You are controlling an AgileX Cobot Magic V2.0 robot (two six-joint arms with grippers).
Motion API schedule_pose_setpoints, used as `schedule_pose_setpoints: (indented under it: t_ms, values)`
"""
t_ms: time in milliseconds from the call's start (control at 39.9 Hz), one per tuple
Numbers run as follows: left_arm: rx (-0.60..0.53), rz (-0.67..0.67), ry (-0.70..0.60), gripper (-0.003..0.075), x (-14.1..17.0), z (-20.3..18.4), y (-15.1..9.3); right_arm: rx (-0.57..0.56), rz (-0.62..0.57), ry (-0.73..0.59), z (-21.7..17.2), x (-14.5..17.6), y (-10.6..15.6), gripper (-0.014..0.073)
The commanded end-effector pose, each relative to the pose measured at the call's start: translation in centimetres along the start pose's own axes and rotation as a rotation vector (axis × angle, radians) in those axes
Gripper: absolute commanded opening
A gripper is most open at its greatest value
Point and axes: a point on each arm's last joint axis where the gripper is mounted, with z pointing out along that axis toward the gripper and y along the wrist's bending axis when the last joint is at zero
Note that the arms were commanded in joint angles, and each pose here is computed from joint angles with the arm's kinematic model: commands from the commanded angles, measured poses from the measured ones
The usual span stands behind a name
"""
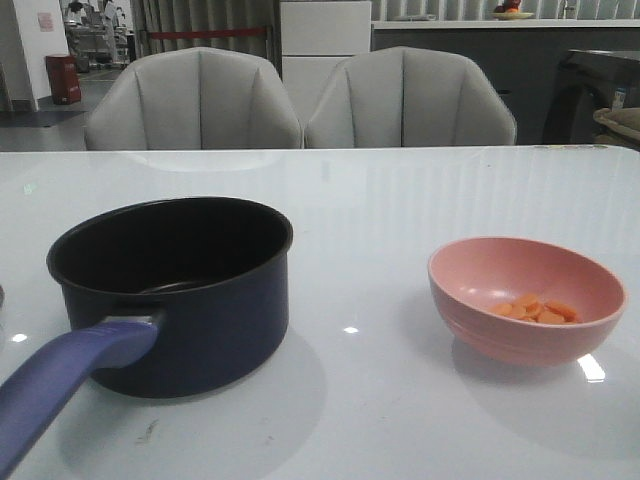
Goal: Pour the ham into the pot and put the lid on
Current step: 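Set the glass lid down on the table beside the pot, left gripper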
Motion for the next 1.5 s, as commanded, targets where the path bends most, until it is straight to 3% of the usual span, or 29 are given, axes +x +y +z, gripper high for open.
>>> schedule_pose_setpoints:
  t_ms: [0,100,226,502,878,1028,1179,1479]
  values:
    - [0.027,0.027,-0.057,0.0421,-0.6,-1.0,-1.1,-0.003,-0.014,-0.096,-0.2,-0.6,0.0,0.0150]
    - [0.016,0.061,-0.055,0.0535,-0.6,-0.7,-1.7,-0.003,-0.014,-0.096,-0.2,-0.6,0.0,0.0150]
    - [-0.007,0.126,-0.062,0.0606,-0.6,-0.5,-2.8,-0.003,-0.014,-0.096,-0.2,-0.6,0.0,0.0150]
    - [-0.044,0.215,-0.059,0.0608,-0.3,-1.0,-4.0,-0.003,-0.014,-0.096,-0.2,-0.6,0.0,0.0150]
    - [-0.052,0.256,-0.193,0.0608,1.2,-6.4,-4.8,-0.003,-0.014,-0.096,-0.2,-0.6,0.0,0.0150]
    - [-0.047,0.274,-0.350,0.0608,3.3,-10.1,-5.1,-0.003,-0.014,-0.096,-0.2,-0.6,0.0,0.0150]
    - [-0.040,0.295,-0.597,0.0608,7.3,-14.0,-5.2,-0.003,-0.014,-0.096,-0.2,-0.6,0.0,0.0150]
    - [0.009,0.351,-1.026,0.0608,16.1,-16.5,-4.6,-0.003,-0.014,-0.096,-0.2,-0.6,0.0,0.0150]
